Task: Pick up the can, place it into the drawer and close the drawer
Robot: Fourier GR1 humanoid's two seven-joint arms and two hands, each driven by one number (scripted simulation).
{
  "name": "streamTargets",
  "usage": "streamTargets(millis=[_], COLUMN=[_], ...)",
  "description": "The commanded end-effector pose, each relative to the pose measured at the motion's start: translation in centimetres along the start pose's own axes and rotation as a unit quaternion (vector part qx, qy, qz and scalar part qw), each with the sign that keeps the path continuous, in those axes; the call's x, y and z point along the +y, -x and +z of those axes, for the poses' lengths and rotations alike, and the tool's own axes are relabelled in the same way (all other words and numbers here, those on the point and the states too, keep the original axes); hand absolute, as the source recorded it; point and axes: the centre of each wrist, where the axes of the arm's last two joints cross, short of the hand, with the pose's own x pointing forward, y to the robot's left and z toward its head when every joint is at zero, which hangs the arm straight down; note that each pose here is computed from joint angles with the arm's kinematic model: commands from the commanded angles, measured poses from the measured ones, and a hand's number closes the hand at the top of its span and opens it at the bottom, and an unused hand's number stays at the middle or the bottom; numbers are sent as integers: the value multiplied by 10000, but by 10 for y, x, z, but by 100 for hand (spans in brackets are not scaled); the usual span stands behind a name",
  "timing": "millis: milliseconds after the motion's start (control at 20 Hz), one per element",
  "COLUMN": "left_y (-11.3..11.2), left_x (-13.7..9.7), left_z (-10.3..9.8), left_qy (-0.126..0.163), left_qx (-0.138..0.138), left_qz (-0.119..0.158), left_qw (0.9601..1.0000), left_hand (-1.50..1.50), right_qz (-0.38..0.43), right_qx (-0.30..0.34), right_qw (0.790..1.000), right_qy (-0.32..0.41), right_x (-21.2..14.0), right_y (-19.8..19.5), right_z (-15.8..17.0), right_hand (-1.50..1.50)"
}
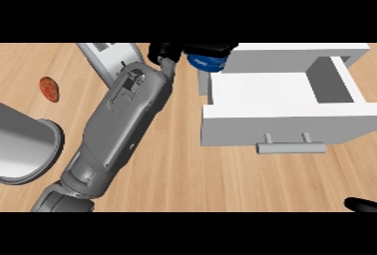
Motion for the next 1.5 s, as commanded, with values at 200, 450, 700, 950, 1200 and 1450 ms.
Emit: streamTargets(millis=[200,450,700,950,1200,1450], left_y=[-41,-57,-71,-65,-63,-48], left_x=[-36,-56,-64,-68,-71,-64], left_z=[-18,-28,-38,-39,-40,-42], left_qy=[-26,85,33,-197,-682,-870], left_qx=[97,118,298,264,292,178], left_qz=[-199,-406,-476,-646,-732,-901], left_qw=[9998,9991,9984,9974,9946,9920], left_hand=[150,150,150,150,-150,-150], right_qz=[-38,-40,-35,-55,-1,-86], right_qx=[58,-141,-73,-187,-133,-126], right_qw=[10000,9999,9999,9996,9997,9995], right_qy=[-2,-63,-108,-198,-220,-291], right_x=[-5,-12,-7,5,11,11], right_y=[5,4,-6,-11,-12,-12], right_z=[-2,-25,-12,-10,-16,-19], right_hand=[-150,-150,-150,-150,-150,-150])
